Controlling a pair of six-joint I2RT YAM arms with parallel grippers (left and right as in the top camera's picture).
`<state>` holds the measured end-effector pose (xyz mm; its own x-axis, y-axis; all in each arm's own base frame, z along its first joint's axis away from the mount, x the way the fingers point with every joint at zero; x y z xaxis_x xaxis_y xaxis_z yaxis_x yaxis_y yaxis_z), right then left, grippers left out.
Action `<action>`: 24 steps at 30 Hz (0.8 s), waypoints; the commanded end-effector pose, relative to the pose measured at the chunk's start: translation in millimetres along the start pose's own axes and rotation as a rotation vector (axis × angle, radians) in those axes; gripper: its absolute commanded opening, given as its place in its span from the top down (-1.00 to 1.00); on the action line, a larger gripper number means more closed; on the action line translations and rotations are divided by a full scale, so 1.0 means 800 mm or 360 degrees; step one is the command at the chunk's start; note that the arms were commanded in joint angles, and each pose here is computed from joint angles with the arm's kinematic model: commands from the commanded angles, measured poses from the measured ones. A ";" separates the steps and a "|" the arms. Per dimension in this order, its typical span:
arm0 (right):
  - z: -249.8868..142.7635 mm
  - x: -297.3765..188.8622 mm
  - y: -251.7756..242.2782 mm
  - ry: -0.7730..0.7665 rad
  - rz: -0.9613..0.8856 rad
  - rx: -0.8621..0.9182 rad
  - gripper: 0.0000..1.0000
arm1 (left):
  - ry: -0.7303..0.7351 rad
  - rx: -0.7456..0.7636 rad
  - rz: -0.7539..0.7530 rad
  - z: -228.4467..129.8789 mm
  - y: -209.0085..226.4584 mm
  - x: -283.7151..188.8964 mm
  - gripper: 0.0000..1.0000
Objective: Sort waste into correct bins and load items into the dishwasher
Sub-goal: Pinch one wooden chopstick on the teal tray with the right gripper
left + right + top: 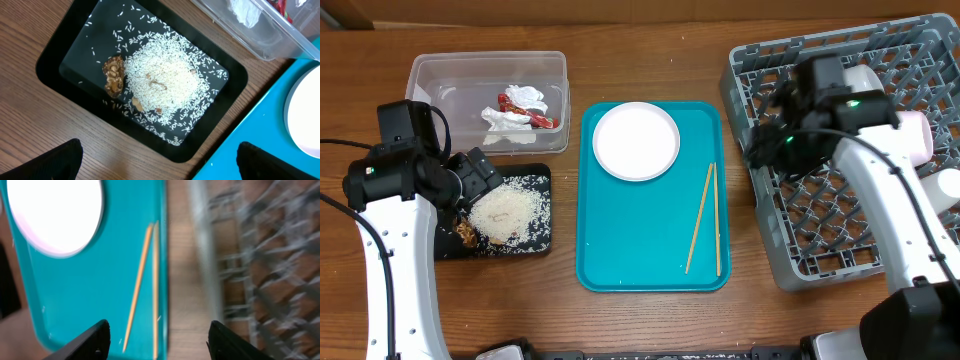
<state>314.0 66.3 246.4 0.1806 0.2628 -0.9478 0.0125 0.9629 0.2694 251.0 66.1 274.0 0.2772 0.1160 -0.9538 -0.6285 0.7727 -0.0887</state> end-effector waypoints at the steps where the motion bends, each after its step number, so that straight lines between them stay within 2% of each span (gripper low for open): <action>1: -0.024 0.022 0.024 0.0132 0.0100 -0.0056 -0.30 | -0.0038 -0.0014 -0.0001 0.002 0.002 -0.007 -1.00; 5: -0.045 0.055 0.040 0.0209 0.0102 -0.0122 -0.29 | -0.0038 -0.0014 -0.0001 0.002 0.002 -0.007 -1.00; 7: -0.056 0.071 0.047 0.0234 0.0094 -0.0100 -0.22 | -0.0038 -0.0014 -0.0001 0.002 0.002 -0.007 -1.00; 12: -0.078 0.107 0.053 0.0273 -0.0091 -0.0029 -0.17 | -0.0038 -0.0014 -0.0001 0.002 0.002 -0.007 -1.00; 17: -0.089 0.133 0.062 0.0333 -0.0150 -0.0096 -0.12 | -0.0038 -0.0014 -0.0001 0.002 0.002 -0.007 -1.00; 20: -0.094 0.150 0.064 0.0402 -0.0193 -0.0095 -0.02 | -0.0038 -0.0014 -0.0001 0.002 0.002 -0.007 -0.99; 24: -0.101 0.171 0.066 0.0475 -0.0233 -0.0067 -0.02 | -0.0039 -0.0014 0.0000 0.002 0.002 -0.007 -1.00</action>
<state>262.7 155.8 129.4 -0.0914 0.1525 -0.9841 -0.0485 0.9863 0.1574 251.1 66.1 273.9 0.2772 0.1160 -0.9538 -0.6285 0.7727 -0.0887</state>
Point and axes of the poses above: each gripper's point midway between its finger pads, its own x axis out along the fingers, its own y axis along the line the jaws close on, z = x × y, the point moved 9 cm from there along -x, back along the fingers
